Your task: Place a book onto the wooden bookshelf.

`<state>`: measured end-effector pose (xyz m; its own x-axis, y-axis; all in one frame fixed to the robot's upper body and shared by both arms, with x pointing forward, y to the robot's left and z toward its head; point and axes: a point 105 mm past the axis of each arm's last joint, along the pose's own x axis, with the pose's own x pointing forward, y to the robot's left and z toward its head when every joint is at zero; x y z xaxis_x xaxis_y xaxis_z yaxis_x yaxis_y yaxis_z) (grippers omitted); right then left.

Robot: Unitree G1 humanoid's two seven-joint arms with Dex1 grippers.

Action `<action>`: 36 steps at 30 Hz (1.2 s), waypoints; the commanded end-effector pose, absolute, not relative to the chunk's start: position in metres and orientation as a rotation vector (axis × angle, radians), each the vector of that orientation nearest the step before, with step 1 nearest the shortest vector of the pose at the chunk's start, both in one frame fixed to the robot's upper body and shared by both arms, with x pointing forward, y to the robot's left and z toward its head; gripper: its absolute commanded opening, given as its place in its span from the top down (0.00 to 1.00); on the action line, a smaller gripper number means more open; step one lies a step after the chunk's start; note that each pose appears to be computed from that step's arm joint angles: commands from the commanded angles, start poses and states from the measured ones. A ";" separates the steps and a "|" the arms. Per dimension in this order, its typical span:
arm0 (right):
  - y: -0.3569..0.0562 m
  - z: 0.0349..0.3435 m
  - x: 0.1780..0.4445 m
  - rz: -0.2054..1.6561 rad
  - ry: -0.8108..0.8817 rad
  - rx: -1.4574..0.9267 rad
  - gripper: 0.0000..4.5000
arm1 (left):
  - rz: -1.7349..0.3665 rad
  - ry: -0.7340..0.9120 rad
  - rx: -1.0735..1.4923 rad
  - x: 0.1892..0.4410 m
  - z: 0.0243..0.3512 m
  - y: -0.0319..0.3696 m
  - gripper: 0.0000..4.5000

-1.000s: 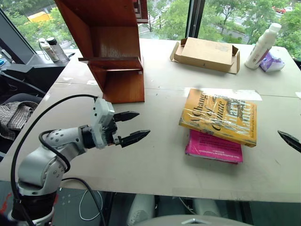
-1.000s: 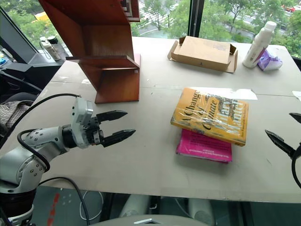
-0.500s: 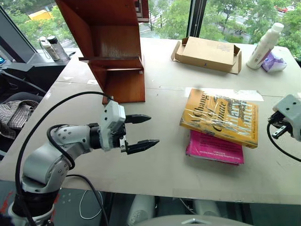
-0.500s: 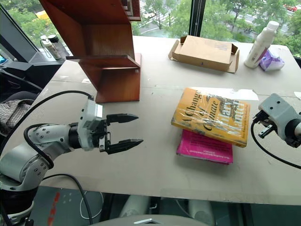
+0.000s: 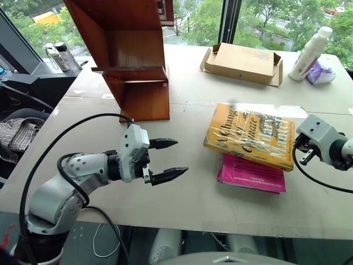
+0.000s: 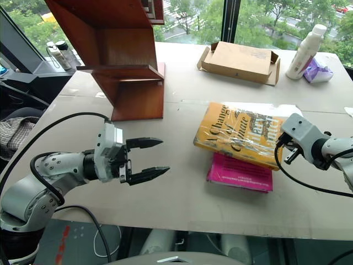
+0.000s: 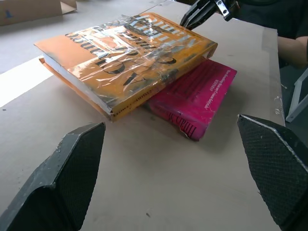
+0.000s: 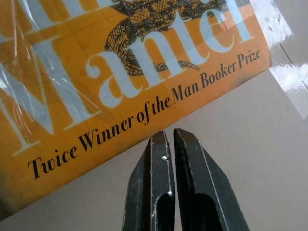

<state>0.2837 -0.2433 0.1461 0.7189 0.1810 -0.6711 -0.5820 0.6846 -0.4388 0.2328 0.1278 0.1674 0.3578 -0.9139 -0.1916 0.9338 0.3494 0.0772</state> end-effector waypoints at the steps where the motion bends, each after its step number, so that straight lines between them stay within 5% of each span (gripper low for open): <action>1: -0.230 0.149 0.284 0.497 0.598 -0.705 0.99 | -1.204 0.065 0.215 0.227 0.177 0.125 0.00; 12: -0.229 0.165 0.280 0.475 0.479 -0.651 0.99 | -1.117 0.144 0.023 0.233 0.164 0.125 0.00; 16: -0.230 0.182 0.247 0.616 0.353 -0.541 0.99 | -1.051 0.260 -0.247 0.238 0.146 0.116 0.00; 20: -0.254 0.182 0.220 0.570 0.363 -0.518 0.74 | -1.018 0.306 -0.437 0.245 0.143 0.102 0.00; 25: -0.272 0.172 0.204 0.506 0.427 -0.558 0.23 | -0.981 0.370 -0.604 0.257 0.139 0.092 0.00; 36: -0.231 0.183 0.159 0.690 0.156 -0.387 0.23 | -0.823 0.558 -1.099 0.285 0.136 0.052 0.00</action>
